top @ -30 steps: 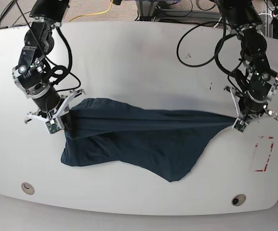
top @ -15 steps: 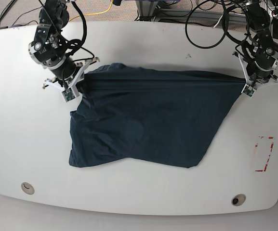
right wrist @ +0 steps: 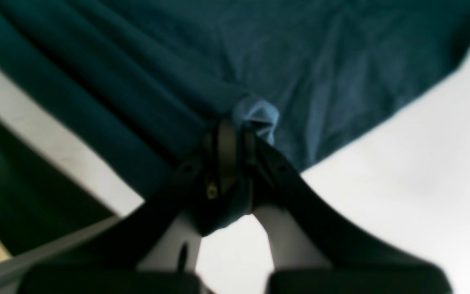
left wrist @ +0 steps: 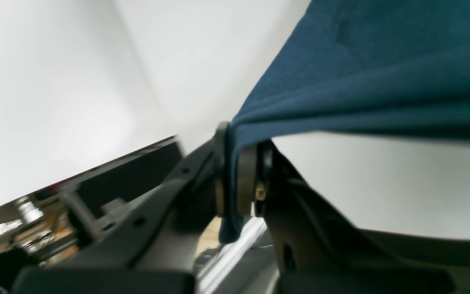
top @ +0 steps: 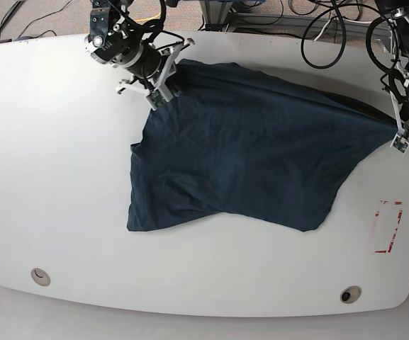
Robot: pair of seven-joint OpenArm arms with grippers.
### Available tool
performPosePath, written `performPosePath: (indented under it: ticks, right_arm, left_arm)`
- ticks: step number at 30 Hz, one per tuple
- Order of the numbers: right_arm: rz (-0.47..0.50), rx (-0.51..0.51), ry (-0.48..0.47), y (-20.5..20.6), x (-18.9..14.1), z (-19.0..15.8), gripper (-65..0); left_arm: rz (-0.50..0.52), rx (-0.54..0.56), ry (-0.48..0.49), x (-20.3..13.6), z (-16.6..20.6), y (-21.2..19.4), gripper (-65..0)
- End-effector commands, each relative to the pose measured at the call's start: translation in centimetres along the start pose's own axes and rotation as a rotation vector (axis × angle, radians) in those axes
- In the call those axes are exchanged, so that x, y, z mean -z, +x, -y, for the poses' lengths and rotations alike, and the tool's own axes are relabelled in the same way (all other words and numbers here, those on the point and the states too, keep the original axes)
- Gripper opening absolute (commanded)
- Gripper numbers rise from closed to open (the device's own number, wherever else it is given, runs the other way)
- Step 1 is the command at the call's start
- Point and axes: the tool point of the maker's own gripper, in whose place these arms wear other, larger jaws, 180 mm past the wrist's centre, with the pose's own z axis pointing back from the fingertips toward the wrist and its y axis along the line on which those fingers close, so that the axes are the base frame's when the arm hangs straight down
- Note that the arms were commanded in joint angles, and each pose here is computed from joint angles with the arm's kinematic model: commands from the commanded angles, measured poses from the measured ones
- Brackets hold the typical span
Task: Layout the t-shirt on the table in an organized manner, then fold the t-shirt properly
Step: 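Open both grippers, releasing the t-shirt, and lift them away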
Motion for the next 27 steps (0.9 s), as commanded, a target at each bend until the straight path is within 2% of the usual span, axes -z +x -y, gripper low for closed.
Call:
performPosePath:
  ticks: [1, 5, 8, 10, 17, 18, 21, 27]
  right_arm:
    - [0.025, -0.002, 0.009, 0.9, 0.2, -1.0, -64.8]
    - [0.036, 0.0, 0.041, 1.3, 0.6, -2.3, -64.7]
    - [0.037, -0.009, 0.062, 1.5, 0.8, -3.1, -60.4]
    - [0.039, -0.017, 0.079, 1.6, 0.9, -3.7, -52.6]
    - [0.039, -0.038, 0.11, 1.8, 1.1, -4.9, -12.8]
    - [0.038, -0.04, 0.11, 1.8, 1.1, -4.8, -9.7]
    - [0.037, -0.041, 0.111, 1.7, 1.1, -4.9, -1.0]
    - [0.029, -0.052, 0.106, 1.5, 0.9, -4.4, 0.0]
  left_arm:
    - [-0.001, 0.008, 0.108, -0.8, -3.8, 0.5, -65.0]
    - [0.0, 0.025, 0.145, -1.1, -5.4, 0.7, -65.0]
    - [-0.001, 0.04, 0.167, -1.3, -6.4, 0.7, -65.0]
    - [-0.004, 0.05, 0.179, -1.4, -6.9, 0.6, -65.0]
    - [-0.015, 0.063, 0.193, -1.6, -7.6, 0.2, -65.0]
    - [-0.015, 0.063, 0.193, -1.6, -7.6, 0.2, -65.0]
    - [-0.019, 0.064, 0.193, -1.6, -7.5, 0.1, -58.9]
    - [-0.04, 0.05, 0.202, -1.8, -8.0, -0.9, -34.4]
